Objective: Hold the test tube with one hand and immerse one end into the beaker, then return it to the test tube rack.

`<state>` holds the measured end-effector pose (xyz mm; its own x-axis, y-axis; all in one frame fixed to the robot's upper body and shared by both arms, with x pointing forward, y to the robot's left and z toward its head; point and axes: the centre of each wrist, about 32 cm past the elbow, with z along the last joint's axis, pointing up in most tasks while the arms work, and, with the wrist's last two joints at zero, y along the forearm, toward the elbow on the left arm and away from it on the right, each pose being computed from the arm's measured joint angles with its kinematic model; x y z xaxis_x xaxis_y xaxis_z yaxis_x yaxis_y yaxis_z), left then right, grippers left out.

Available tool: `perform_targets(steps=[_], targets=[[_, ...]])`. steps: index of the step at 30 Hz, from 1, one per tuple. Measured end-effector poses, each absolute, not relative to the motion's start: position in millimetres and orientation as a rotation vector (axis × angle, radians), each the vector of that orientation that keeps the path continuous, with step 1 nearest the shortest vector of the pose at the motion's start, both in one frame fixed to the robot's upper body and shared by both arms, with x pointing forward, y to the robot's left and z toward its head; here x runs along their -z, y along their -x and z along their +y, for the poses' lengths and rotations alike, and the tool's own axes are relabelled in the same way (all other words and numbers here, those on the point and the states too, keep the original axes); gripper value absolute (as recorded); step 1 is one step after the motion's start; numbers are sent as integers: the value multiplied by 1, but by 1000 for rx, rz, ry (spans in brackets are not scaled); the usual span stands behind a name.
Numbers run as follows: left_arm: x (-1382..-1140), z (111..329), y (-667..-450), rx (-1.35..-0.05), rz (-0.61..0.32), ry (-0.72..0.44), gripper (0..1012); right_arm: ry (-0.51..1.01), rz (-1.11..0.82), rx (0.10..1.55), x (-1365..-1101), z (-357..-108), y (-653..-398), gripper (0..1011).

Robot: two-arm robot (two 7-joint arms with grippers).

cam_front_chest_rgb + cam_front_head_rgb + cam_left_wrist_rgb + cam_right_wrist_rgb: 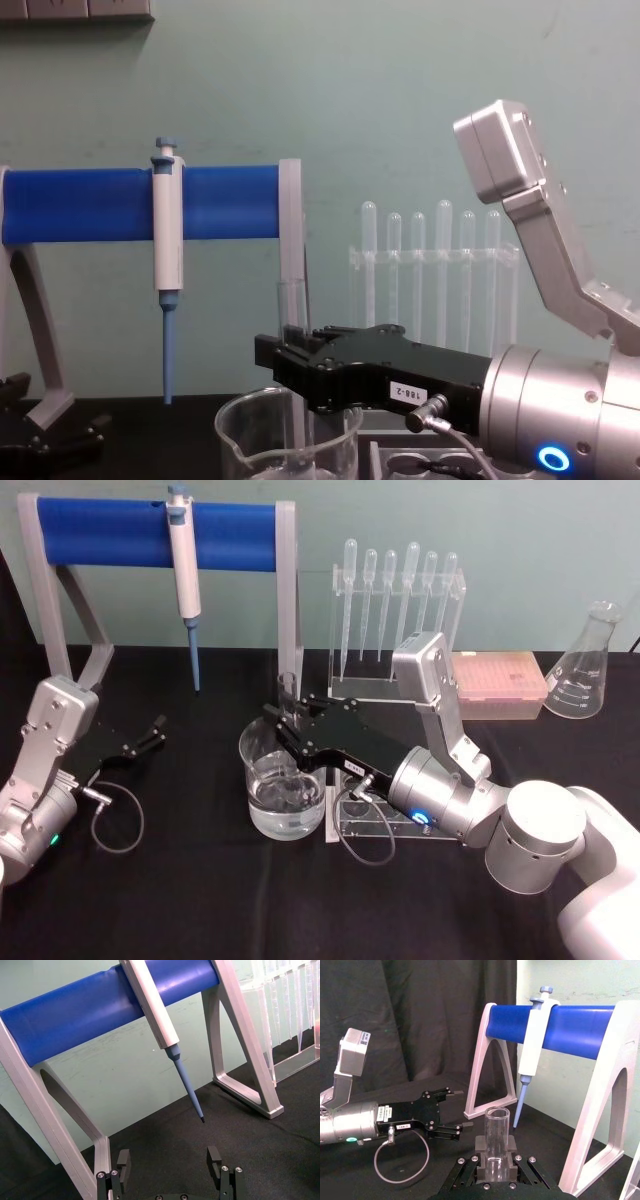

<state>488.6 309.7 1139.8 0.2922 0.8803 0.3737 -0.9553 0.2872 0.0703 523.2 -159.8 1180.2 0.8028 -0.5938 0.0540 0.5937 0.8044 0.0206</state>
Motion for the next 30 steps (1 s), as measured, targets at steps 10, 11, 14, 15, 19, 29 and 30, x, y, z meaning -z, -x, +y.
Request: perform_targets(steps=[10, 11, 14, 15, 19, 29, 30], targets=[[-1140, 310, -489, -1248, -285, -304, 1000, -3, -59, 636, -1180, -160, -523, 225], [-1140, 310, -489, -1248, -285, -304, 1000, -3, -59, 636, -1180, -160, -523, 225], [-1140, 310, -489, -1248, -285, -305, 1000, -3, -59, 636, -1180, -160, -523, 224], [-1140, 310, -489, -1248, -285, -304, 1000, -3, -59, 636, -1180, -160, -523, 225], [-1140, 310, -489, -1248, -285, -304, 1000, -3, -59, 636, -1180, -160, -523, 225], [-1140, 310, -489, -1248, -285, -304, 1000, -3, -59, 636, -1180, -160, -523, 224], [-1140, 310, -489, -1248, -285, -305, 1000, -3, -59, 636, -1180, -160, -523, 225]])
